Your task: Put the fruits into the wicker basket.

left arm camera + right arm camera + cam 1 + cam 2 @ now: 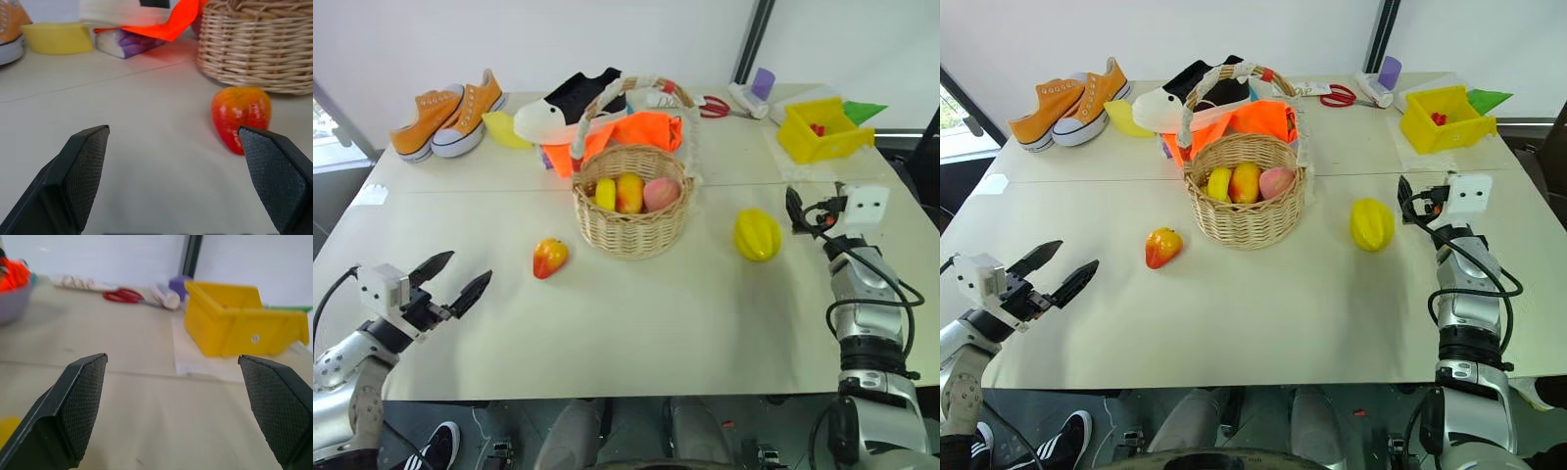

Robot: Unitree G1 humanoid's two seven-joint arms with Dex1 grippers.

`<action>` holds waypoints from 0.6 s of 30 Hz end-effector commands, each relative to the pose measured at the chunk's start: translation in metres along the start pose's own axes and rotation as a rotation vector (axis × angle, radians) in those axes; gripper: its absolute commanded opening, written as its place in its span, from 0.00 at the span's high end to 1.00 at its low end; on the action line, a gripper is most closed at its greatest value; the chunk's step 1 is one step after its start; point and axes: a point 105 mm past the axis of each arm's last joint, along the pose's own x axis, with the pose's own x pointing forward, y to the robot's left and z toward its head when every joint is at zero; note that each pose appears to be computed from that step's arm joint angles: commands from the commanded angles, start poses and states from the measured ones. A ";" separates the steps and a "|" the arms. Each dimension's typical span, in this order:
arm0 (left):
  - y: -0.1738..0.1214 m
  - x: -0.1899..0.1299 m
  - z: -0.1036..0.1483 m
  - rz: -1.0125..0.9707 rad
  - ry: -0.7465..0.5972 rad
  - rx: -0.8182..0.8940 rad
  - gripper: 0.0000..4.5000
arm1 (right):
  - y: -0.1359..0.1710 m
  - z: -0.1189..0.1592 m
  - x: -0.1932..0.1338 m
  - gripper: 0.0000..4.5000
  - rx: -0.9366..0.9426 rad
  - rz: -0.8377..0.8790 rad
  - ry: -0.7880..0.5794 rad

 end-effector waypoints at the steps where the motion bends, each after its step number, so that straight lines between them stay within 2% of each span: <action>1: -0.010 0.010 0.026 -0.081 -0.059 0.043 0.00 | 0.024 0.028 -0.009 0.01 0.017 0.086 -0.073; 5: -0.035 0.025 0.037 -0.221 -0.068 0.029 0.00 | 0.040 0.034 -0.039 0.01 0.028 0.117 0.019; 9: -0.057 0.032 0.037 -0.355 -0.047 0.008 0.00 | 0.052 0.027 -0.056 0.01 -0.012 0.144 0.173; 18: -0.083 0.044 0.038 -0.541 -0.027 0.003 0.00 | 0.080 0.020 -0.056 0.01 -0.053 0.211 0.399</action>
